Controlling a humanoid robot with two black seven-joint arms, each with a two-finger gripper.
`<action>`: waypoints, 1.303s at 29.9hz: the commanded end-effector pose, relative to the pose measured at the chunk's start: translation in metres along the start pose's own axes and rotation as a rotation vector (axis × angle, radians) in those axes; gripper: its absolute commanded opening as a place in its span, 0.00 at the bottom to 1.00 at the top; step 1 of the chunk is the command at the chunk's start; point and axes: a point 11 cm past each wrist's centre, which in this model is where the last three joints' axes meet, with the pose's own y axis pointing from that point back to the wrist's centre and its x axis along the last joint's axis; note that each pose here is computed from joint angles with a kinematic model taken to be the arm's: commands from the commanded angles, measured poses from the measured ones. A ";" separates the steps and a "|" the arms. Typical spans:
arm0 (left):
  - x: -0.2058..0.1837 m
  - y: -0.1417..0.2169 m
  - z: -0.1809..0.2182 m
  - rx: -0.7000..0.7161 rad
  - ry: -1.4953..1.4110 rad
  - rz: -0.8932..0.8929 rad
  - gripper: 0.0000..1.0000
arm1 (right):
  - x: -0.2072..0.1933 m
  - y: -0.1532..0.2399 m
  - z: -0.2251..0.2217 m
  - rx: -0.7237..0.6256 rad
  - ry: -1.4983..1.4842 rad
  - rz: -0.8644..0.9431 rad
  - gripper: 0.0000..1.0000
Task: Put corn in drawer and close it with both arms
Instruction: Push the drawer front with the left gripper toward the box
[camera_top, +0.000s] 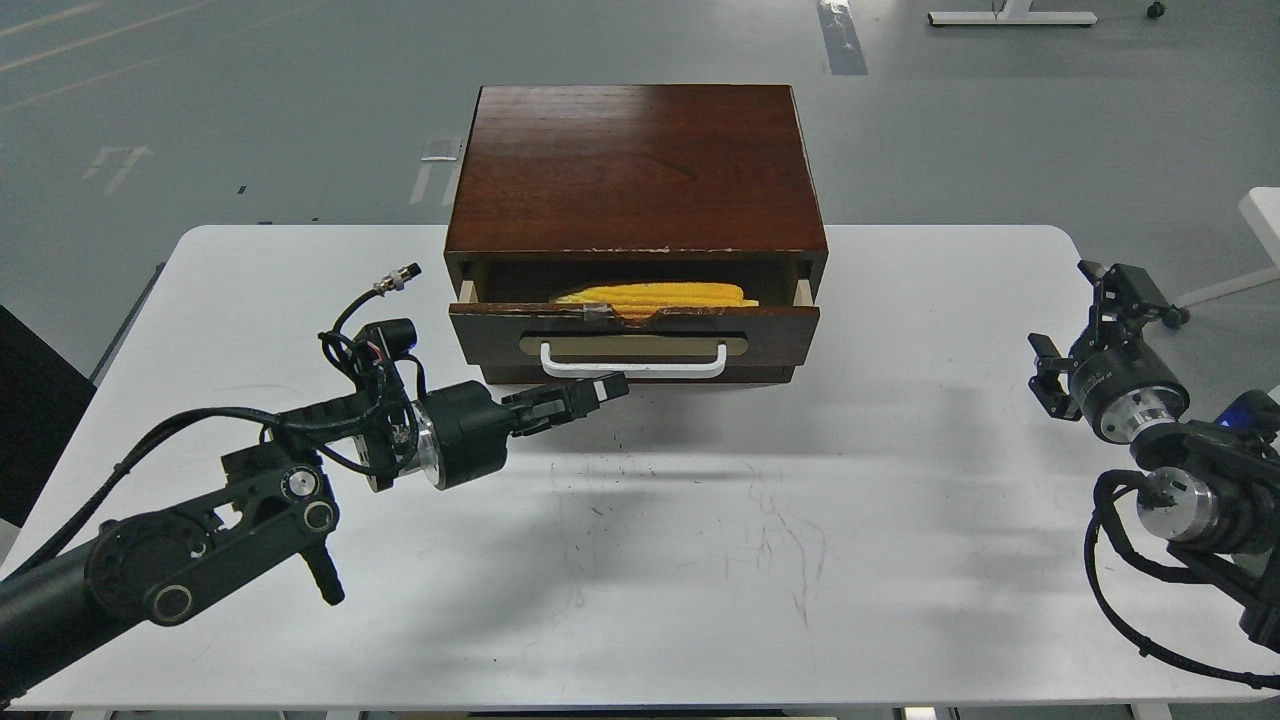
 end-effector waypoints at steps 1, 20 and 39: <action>0.009 -0.001 -0.004 0.016 -0.003 0.011 0.00 | 0.000 0.000 0.000 -0.001 0.000 0.001 0.97; 0.024 -0.010 -0.018 0.057 -0.001 0.036 0.00 | 0.001 0.001 0.002 -0.003 0.000 0.002 0.97; 0.029 -0.013 -0.018 0.058 -0.001 0.039 0.00 | 0.001 0.002 0.005 -0.010 -0.002 0.001 0.97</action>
